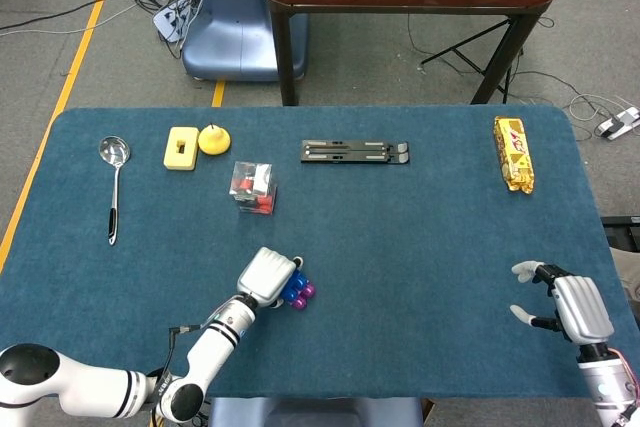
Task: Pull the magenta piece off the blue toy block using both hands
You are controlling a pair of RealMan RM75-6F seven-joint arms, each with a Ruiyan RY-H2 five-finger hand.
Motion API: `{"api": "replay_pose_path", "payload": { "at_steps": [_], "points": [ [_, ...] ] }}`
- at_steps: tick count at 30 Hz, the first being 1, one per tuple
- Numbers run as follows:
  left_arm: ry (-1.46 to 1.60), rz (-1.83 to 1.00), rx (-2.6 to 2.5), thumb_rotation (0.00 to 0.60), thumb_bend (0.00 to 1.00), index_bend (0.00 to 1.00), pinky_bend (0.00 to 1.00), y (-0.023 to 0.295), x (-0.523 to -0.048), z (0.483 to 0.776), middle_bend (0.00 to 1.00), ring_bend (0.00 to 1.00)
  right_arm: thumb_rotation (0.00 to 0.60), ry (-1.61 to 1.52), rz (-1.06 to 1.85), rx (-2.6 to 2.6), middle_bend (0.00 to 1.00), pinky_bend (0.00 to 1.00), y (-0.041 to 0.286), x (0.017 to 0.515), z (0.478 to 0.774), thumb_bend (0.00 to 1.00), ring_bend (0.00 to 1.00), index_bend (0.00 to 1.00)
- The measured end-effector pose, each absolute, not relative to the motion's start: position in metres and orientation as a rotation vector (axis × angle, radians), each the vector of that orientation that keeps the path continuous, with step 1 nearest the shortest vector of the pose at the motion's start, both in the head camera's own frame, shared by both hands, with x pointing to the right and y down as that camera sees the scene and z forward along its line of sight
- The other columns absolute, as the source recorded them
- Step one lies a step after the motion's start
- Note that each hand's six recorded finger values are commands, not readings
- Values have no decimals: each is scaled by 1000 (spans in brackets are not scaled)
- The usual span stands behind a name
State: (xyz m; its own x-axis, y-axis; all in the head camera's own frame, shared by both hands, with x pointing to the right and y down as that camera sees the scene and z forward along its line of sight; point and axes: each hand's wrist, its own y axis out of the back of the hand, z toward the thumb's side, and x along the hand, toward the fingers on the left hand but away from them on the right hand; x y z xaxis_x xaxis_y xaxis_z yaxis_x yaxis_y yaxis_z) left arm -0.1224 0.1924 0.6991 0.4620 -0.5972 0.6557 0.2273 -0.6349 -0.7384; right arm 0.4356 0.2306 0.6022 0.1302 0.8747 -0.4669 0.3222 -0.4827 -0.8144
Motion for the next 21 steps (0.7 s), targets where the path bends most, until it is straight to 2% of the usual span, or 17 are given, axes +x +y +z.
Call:
{"api": "replay_pose_path", "payload": {
  "at_steps": [6,21],
  "points": [
    [330,-1270,-1886,600,0,598,1000,190,-124,697,1000,1000,600,-1150,1343,-1884,480,610,230,434,603,62,454,406],
    [441,-1292,-1925,600,0,698,1000,180,-133,682,1000,1000,600,-1154,1304,-1893,480,610,222,426,599,61,454,406]
  ]
}}
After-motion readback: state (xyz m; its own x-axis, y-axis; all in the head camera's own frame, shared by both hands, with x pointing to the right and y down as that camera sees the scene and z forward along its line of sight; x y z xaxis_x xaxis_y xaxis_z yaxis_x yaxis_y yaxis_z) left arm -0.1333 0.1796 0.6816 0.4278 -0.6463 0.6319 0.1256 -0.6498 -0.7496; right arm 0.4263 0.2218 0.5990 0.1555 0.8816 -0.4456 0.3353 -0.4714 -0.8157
